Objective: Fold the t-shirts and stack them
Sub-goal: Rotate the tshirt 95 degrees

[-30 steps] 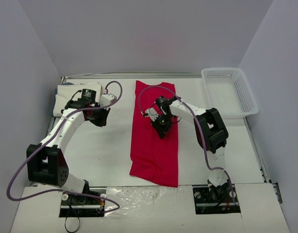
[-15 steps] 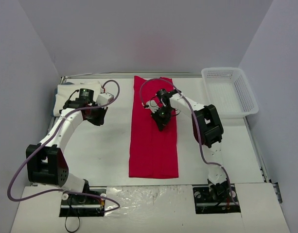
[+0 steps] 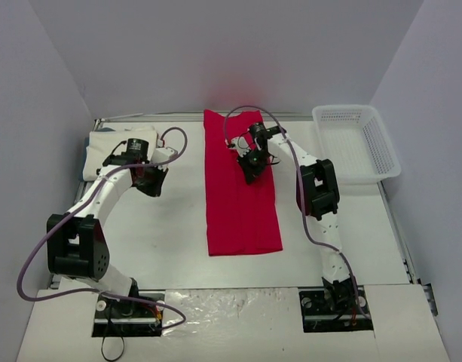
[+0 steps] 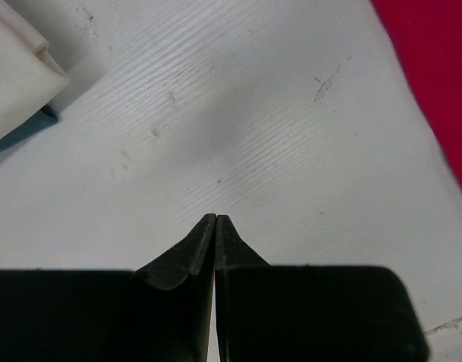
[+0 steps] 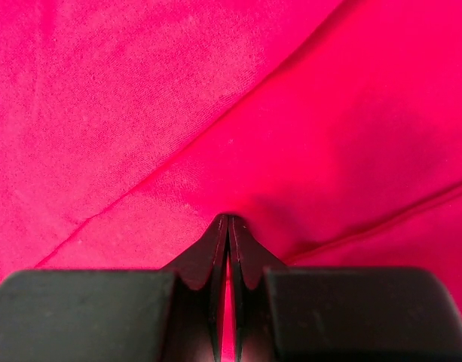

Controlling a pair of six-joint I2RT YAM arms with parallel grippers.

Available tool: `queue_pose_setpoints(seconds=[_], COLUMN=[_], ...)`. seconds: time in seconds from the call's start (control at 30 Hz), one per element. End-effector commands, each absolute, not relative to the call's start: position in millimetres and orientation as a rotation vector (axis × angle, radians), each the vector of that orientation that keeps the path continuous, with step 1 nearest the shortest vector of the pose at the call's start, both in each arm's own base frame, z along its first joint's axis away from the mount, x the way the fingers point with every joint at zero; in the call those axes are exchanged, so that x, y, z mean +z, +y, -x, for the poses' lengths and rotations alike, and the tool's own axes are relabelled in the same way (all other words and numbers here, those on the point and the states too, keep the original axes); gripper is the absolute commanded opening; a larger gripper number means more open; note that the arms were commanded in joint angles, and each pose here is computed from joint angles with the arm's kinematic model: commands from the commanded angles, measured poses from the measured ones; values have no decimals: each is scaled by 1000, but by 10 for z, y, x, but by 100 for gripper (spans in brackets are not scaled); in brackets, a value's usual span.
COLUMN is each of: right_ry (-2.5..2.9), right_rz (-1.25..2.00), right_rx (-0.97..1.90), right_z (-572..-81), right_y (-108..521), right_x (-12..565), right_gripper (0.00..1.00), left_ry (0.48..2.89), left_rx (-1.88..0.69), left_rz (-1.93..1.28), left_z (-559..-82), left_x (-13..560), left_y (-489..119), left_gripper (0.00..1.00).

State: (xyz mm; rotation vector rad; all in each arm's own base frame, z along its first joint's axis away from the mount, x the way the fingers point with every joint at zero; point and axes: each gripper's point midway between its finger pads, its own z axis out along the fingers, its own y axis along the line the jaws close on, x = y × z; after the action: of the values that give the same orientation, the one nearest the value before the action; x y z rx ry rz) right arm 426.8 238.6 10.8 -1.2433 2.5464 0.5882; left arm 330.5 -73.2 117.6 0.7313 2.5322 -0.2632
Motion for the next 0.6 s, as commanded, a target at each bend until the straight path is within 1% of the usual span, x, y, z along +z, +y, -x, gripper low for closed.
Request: queue_pose_setpoints(seconds=[0.0, 0.2, 0.47, 0.57], right_ry=[2564, 2555, 2550, 2554], right_rz=[1312, 1314, 1298, 1307], right_rx=[516, 540, 496, 501], right_z=[-4391, -4494, -4663, -4630], right_y=[2293, 2384, 2389, 2412], right_x=[-296, -387, -504, -508], right_gripper=[0, 0, 0, 0], left_ry=[2490, 2508, 2520, 2527], left_rx=[-221, -205, -180, -175], left_rz=[-706, -697, -689, -688], left_z=[-3452, -3488, -3521, -3506], left_x=[1342, 1291, 1263, 1269], left_y=[-689, -662, -617, -601], left_gripper=[2, 2, 2, 2])
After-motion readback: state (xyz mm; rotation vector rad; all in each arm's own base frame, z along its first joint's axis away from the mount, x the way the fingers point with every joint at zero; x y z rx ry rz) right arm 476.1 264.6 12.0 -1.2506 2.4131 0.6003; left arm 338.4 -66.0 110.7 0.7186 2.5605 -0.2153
